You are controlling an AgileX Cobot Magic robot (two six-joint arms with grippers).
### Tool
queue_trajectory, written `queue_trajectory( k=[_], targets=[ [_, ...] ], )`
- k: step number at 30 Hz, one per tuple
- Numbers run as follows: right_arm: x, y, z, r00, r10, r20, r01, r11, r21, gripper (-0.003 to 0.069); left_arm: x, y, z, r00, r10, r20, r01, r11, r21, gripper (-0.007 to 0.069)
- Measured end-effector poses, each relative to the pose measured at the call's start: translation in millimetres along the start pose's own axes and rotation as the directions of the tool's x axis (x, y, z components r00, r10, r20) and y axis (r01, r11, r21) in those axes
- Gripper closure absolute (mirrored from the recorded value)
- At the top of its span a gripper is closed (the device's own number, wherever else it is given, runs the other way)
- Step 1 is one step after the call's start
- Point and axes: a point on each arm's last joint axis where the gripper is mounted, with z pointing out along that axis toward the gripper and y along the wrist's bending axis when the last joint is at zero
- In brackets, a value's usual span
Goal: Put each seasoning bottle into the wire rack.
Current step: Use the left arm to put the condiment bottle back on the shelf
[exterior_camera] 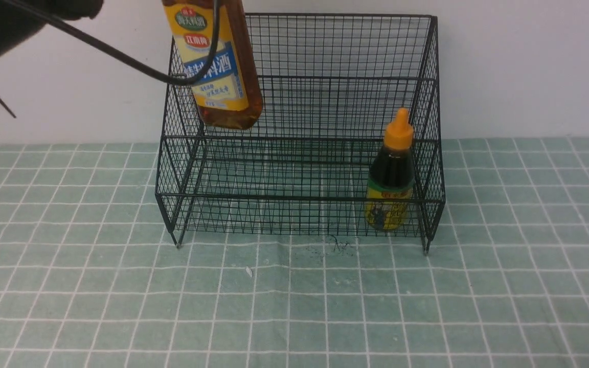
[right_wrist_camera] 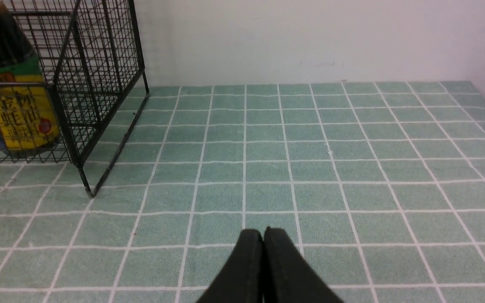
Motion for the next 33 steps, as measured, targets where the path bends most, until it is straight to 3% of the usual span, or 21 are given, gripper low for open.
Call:
queue_trajectory(
  k=[12, 27, 33],
  targets=[
    [0.0, 0.0, 0.0, 1.000, -0.018, 0.000, 0.018, 1.000, 0.000, 0.0673, 42.8, 4.4, 8.6, 0.950, 0.054, -0.306, -0.058, 0.998, -0.004, 0.0325],
    [0.0, 0.0, 0.0, 1.000, -0.019, 0.000, 0.019, 1.000, 0.000, 0.0673, 52.7, 4.3, 2.7, 0.886, 0.077, -0.458, -0.082, 0.997, 0.009, 0.0316],
    [0.0, 0.0, 0.0, 1.000, -0.019, 0.000, 0.019, 1.000, 0.000, 0.0673, 31.1, -1.0, -7.7, 0.907, 0.100, -0.408, -0.099, 0.995, 0.026, 0.0125]
  ],
)
